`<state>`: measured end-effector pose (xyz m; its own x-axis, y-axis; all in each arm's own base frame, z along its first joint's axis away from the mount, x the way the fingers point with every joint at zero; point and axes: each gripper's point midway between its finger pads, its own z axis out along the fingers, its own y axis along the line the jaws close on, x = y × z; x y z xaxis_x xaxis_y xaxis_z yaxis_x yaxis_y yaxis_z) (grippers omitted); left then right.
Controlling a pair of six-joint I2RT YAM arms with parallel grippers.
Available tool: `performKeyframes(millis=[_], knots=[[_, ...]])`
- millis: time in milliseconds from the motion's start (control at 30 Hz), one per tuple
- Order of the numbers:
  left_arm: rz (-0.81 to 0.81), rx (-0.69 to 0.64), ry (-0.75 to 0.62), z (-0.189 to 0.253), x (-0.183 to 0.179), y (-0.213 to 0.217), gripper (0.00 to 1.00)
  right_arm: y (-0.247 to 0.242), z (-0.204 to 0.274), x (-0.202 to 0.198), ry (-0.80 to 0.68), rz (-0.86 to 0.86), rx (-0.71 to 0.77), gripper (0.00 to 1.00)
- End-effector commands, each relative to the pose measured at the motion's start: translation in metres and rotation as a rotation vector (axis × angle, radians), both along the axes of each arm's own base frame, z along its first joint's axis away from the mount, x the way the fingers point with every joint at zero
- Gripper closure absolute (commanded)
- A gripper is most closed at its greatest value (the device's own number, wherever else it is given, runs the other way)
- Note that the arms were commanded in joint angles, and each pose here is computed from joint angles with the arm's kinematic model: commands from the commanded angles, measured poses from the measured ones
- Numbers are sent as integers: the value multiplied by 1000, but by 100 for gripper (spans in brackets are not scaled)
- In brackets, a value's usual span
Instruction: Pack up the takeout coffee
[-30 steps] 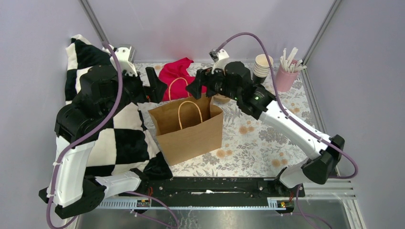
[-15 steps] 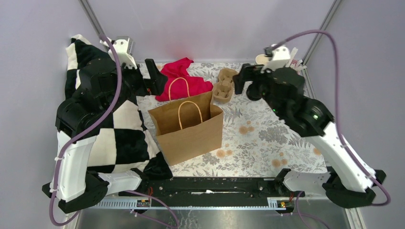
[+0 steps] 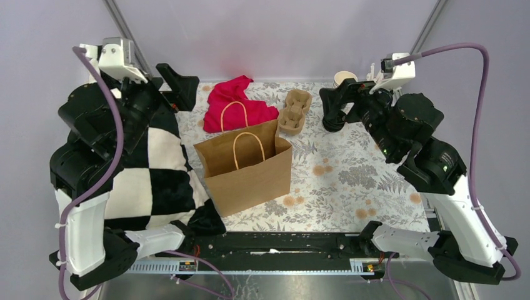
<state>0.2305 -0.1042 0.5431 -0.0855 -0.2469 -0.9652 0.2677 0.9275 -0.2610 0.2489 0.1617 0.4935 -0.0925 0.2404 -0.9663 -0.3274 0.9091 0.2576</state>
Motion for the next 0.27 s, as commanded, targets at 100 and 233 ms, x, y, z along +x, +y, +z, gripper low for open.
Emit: performKeyframes(millis=[100,233], knots=[[95,-101,-132,34,-11,27,1,-4,15,-2,-33,-6,-11,0],[126,-106,-172,43,-16,37,1,3,17,-1,-14,17,-10,0]])
